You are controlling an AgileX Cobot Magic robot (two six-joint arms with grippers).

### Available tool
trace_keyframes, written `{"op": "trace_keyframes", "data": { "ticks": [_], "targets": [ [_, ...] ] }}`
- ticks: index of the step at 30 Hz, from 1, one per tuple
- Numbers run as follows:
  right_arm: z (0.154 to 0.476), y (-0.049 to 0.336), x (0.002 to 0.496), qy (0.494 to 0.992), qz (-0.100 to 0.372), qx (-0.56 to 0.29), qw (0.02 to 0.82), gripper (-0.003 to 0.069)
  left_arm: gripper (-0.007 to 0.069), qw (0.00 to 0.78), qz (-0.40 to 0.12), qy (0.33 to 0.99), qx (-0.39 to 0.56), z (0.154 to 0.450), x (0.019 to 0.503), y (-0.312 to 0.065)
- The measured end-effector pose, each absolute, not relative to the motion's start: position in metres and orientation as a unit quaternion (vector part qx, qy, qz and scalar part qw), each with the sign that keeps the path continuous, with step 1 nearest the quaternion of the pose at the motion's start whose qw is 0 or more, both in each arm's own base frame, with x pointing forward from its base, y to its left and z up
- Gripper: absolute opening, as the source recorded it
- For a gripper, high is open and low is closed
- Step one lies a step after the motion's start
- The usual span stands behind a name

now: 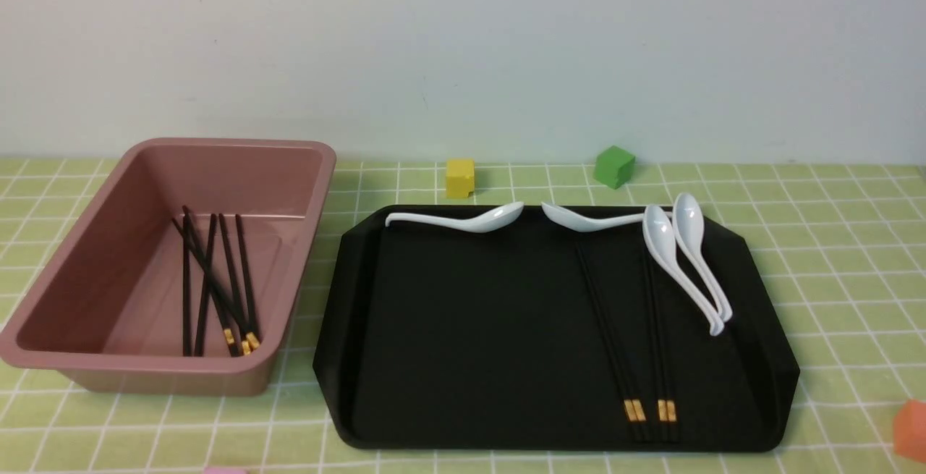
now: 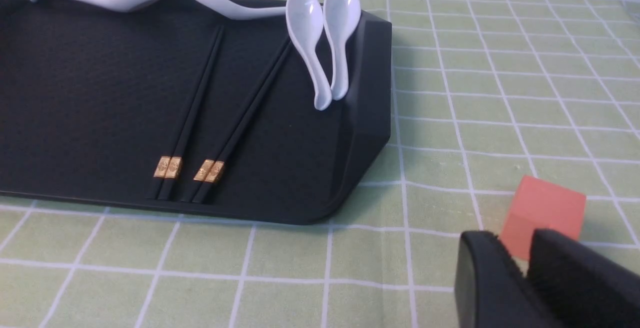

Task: On green tablecloth take chopsticks from black tray and put them in box.
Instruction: 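Move the gripper over the chopsticks on the black tray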

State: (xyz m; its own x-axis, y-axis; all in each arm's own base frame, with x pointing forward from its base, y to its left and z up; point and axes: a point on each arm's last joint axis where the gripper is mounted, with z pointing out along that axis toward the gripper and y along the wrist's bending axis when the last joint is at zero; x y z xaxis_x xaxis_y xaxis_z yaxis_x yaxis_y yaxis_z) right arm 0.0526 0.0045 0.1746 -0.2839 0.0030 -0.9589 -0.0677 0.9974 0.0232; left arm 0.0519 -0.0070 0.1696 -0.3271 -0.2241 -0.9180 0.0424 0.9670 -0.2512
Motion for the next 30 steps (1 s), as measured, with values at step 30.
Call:
{"op": "trace_keyframes", "data": {
  "ticks": [30],
  "targets": [
    [0.209,0.027,0.046,0.710,0.409,0.252,0.514,0.0176,0.0238,0.577,-0.115,0.806,-0.056,0.170,0.052,-0.007]
  ]
}}
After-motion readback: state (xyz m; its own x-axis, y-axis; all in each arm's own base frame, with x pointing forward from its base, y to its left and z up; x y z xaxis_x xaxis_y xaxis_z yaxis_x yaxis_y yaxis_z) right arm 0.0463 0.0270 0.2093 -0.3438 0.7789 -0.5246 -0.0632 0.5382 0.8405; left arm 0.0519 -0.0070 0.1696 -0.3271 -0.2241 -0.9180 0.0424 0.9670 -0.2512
